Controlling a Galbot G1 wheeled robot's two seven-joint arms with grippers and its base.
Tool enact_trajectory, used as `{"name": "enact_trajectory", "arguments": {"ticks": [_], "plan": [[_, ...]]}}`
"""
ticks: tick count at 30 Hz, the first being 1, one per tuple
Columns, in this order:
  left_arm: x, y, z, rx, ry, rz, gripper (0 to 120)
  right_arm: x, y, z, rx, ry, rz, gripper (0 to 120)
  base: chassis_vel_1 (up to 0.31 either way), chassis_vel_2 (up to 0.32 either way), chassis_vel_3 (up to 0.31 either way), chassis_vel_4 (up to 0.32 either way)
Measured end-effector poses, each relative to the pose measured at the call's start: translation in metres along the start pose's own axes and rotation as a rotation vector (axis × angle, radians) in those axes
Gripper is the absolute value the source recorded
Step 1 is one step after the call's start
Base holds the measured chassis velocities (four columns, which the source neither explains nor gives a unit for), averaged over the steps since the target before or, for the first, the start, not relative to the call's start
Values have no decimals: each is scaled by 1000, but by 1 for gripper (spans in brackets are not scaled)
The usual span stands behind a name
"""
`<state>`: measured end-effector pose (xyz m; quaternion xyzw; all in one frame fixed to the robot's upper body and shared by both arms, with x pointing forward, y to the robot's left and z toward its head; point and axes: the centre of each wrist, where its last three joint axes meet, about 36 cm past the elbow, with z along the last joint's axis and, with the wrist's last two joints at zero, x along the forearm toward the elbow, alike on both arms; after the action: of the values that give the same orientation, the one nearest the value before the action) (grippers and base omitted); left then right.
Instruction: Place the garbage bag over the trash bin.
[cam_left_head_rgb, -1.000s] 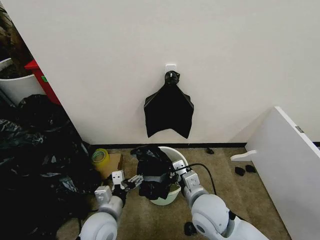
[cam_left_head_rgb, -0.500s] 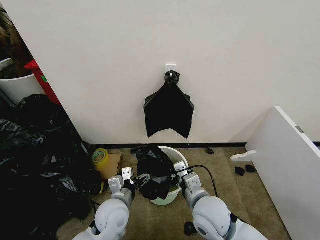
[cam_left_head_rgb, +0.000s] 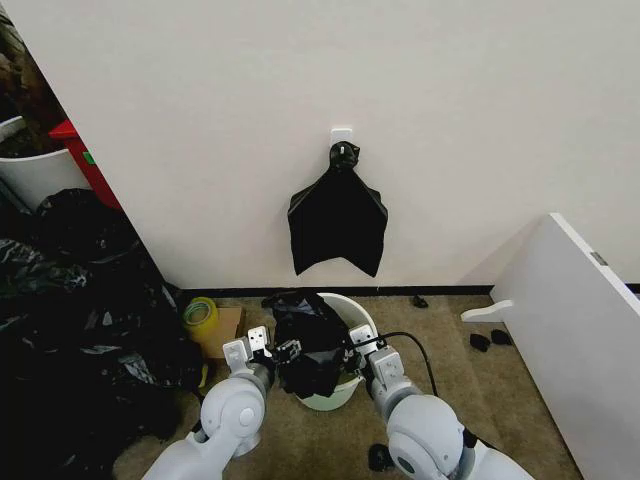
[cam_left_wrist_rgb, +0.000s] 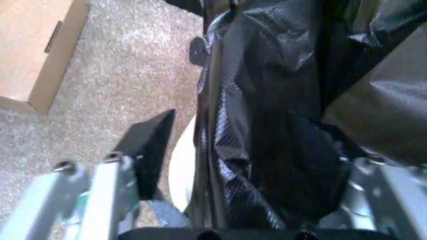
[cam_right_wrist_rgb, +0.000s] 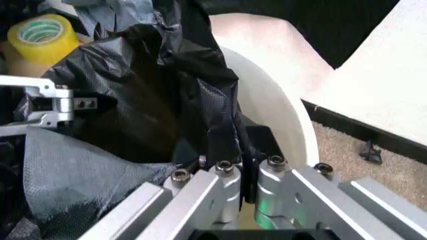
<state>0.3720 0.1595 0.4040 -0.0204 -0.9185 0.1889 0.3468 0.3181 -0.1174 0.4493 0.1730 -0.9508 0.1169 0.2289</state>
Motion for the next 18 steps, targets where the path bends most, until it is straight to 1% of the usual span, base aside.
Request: {"name": "enact_trajectory", "arguments": {"ticks": [2, 4, 5, 6, 7, 8, 10, 11, 12, 15, 18], "plan": [[-2, -3, -3, 13, 11, -5, 52, 0, -1, 0, 0, 0, 2, 0, 0, 0, 0, 0], [-4, -4, -5, 20, 17, -11, 51, 0, -1, 0, 0, 0, 3, 0, 0, 0, 0, 0], [-5, -4, -6, 26, 23, -16, 43, 0, -1, 0, 0, 0, 4, 0, 0, 0, 0, 0], [-6, -4, -6, 29, 27, -21, 39, 0, -2, 0, 0, 0, 4, 0, 0, 0, 0, 0], [-7, -5, -7, 33, 30, -27, 33, 0, -2, 0, 0, 0, 5, 0, 0, 0, 0, 0], [-7, -5, -7, 33, 30, -27, 33, 0, -2, 0, 0, 0, 5, 0, 0, 0, 0, 0], [-7, -4, -7, 39, 33, -32, 26, -1, -3, 0, 0, -1, 5, 0, 0, 0, 0, 0], [-8, -3, -8, 44, 32, -34, 19, -1, -3, 0, -1, -1, 5, 0, 0, 0, 0, 0], [-8, -3, -8, 44, 32, -34, 19, -1, -3, 0, -1, -1, 5, 0, 0, 0, 0, 0], [-8, 0, -9, 61, 20, -41, 5, -2, -2, 1, -4, 1, 4, 0, 0, 0, 0, 0], [-7, 4, -9, 76, 7, -42, 3, -2, -2, 2, -9, 1, 4, 0, 0, 0, 0, 0]]}}
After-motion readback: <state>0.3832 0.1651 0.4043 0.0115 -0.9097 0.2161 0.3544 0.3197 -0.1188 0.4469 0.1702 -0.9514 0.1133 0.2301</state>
